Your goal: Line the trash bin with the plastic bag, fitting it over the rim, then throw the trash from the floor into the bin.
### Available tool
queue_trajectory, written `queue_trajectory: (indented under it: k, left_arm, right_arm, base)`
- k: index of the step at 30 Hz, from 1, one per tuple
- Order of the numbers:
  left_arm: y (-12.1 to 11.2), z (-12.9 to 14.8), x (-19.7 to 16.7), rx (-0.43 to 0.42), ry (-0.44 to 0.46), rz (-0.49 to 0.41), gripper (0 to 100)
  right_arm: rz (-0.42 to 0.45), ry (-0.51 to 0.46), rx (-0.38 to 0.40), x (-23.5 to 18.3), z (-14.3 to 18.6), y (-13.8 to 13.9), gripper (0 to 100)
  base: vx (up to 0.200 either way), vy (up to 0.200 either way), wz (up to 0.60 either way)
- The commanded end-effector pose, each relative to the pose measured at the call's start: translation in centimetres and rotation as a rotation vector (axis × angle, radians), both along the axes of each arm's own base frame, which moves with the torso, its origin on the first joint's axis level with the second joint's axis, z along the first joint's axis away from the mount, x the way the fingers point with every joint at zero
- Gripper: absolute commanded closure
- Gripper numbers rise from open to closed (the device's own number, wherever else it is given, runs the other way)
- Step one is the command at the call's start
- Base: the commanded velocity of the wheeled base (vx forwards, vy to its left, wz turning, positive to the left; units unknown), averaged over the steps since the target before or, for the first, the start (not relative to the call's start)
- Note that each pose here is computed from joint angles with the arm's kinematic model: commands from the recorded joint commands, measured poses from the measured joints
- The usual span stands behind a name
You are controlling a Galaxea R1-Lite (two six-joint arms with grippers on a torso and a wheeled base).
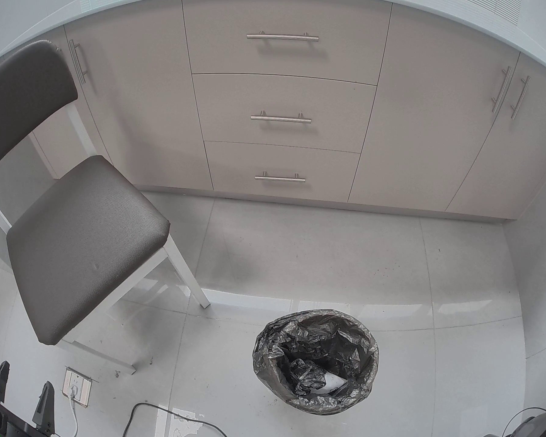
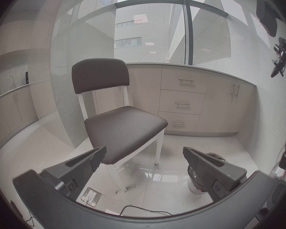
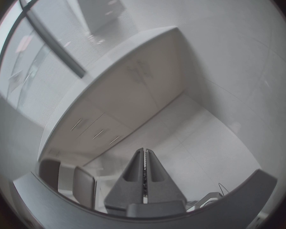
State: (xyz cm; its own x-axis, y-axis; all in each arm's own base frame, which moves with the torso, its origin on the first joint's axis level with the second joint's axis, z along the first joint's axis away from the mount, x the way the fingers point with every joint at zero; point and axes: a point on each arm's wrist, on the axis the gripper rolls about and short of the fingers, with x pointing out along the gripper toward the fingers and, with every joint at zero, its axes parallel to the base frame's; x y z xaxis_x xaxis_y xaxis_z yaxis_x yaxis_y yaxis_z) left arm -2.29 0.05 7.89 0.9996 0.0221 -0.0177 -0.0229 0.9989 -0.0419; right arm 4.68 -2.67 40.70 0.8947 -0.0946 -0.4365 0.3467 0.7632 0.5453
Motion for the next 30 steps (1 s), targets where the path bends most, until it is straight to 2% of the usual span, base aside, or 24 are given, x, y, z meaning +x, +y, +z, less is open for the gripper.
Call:
queue_trajectory:
  k: [1, 2, 4, 6, 10, 15, 19, 21, 22, 27, 30]
  left_arm:
    - [0.0, -0.3, 0.0, -0.001, -0.002, 0.001, 0]
    - [0.0, -0.3, 0.0, -0.001, 0.001, 0.001, 0]
    - [0.0, -0.3, 0.0, -0.001, -0.001, 0.001, 0]
    - [0.0, -0.3, 0.0, -0.001, -0.001, 0.001, 0]
    - [0.0, -0.3, 0.0, -0.001, -0.001, 0.001, 0]
    - [0.0, -0.3, 0.0, -0.001, 0.001, 0.001, 0]
    - [0.0, -0.3, 0.0, -0.001, -0.001, 0.001, 0]
    - [0.0, -0.3, 0.0, -0.001, -0.001, 0.001, 0]
    - [0.0, -0.3, 0.0, -0.001, -0.002, 0.001, 0]
    - [0.0, -0.3, 0.0, -0.001, -0.001, 0.001, 0]
    - [0.0, -0.3, 0.0, -0.001, -0.002, 0.001, 0]
  right_arm:
    - [0.306, -0.257, -0.288, -12.6, -1.3, 8.3, 100]
    - [0.371, -0.334, -0.387, -15.8, -2.2, 9.2, 100]
    - [0.435, -0.417, -0.466, -19.3, -3.4, 9.5, 100]
    - [0.476, -0.491, -0.507, -22.1, -4.7, 9.5, 100]
    - [0.470, -0.623, -0.564, -27.5, -7.6, 7.9, 100]
    - [0.461, -0.725, -0.587, -31.1, -10.2, 5.5, 100]
    - [0.344, -0.795, -0.624, -34.0, -12.9, 5.0, 100]
    - [0.335, -0.803, -0.626, -34.2, -13.2, 5.0, 100]
    - [0.311, -0.857, -0.640, -35.6, -15.0, 4.9, 100]
    - [0.373, -0.885, -0.631, -36.2, -17.7, 2.6, 100]
    - [0.404, -0.861, -0.643, -35.8, -18.8, 1.8, 100]
  base:
    - [0.000, 0.000, 0.00]
    - [0.000, 0.000, 0.00]
    - [0.000, 0.000, 0.00]
    - [0.000, 0.000, 0.00]
    - [0.000, 0.000, 0.00]
    - [0.000, 0.000, 0.00]
    - [0.000, 0.000, 0.00]
    - [0.000, 0.000, 0.00]
    - [0.000, 0.000, 0.00]
    - [0.000, 0.000, 0.00]
    - [0.000, 0.000, 0.00]
